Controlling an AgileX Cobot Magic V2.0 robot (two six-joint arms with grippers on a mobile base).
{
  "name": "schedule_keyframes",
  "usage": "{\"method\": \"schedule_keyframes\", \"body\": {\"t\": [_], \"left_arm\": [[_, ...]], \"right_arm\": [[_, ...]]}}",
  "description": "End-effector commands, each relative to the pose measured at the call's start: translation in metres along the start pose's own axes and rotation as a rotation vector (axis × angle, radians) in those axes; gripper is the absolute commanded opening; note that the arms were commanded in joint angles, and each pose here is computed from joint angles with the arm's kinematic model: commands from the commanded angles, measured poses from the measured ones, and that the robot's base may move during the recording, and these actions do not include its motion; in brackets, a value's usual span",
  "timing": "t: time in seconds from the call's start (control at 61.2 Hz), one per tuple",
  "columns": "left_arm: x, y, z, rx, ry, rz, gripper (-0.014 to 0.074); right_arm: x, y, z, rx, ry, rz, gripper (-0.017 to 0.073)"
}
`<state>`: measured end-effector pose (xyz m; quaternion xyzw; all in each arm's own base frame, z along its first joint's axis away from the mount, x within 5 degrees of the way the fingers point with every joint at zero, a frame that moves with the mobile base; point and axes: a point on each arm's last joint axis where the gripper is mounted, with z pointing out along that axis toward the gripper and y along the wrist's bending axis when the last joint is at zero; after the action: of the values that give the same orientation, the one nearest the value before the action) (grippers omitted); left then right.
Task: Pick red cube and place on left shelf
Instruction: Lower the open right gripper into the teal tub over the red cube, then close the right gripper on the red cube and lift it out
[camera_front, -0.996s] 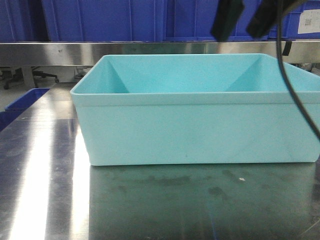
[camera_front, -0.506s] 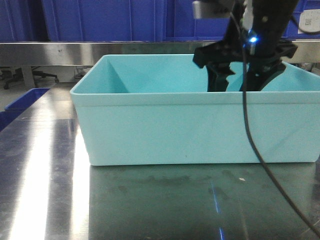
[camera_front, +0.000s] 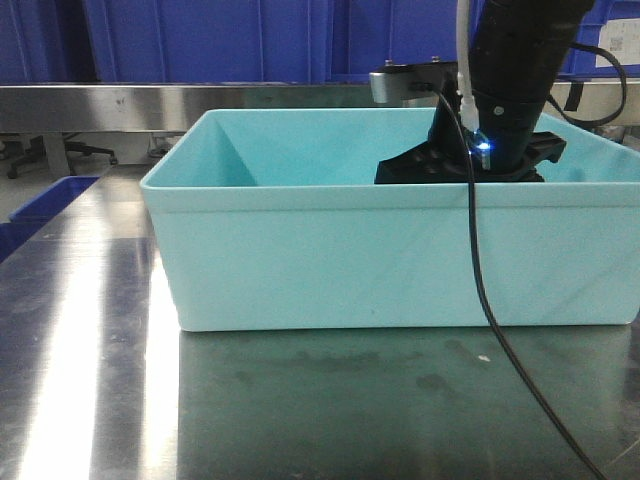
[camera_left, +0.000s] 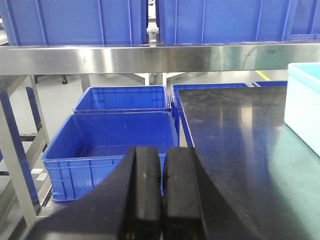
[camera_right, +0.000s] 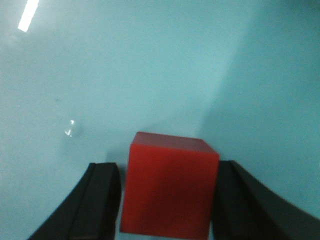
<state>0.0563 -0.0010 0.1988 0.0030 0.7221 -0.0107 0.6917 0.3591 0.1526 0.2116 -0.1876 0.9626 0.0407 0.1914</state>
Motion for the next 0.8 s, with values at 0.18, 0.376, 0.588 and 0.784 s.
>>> {"method": "schedule_keyframes", "body": {"t": [0.18, 0.376, 0.588, 0.784], "left_arm": [[-0.001, 0.0, 0.0, 0.008, -0.079, -0.007, 0.0101], [-0.001, 0.0, 0.0, 0.008, -0.079, -0.007, 0.0101], [-0.001, 0.0, 0.0, 0.008, -0.079, -0.007, 0.0101], [-0.001, 0.0, 0.0, 0.008, -0.079, -0.007, 0.0101]], "right_arm": [[-0.023, -0.003, -0.039, 0.015, -0.147, -0.016, 0.0151], [-0.025, -0.002, -0.087, 0.0, -0.23, -0.003, 0.0099], [0.003, -0.001, -0.158, -0.022, -0.404, 0.012, 0.0099], [0.054, -0.001, -0.22, -0.034, -0.632, 0.019, 0.0099]]}}
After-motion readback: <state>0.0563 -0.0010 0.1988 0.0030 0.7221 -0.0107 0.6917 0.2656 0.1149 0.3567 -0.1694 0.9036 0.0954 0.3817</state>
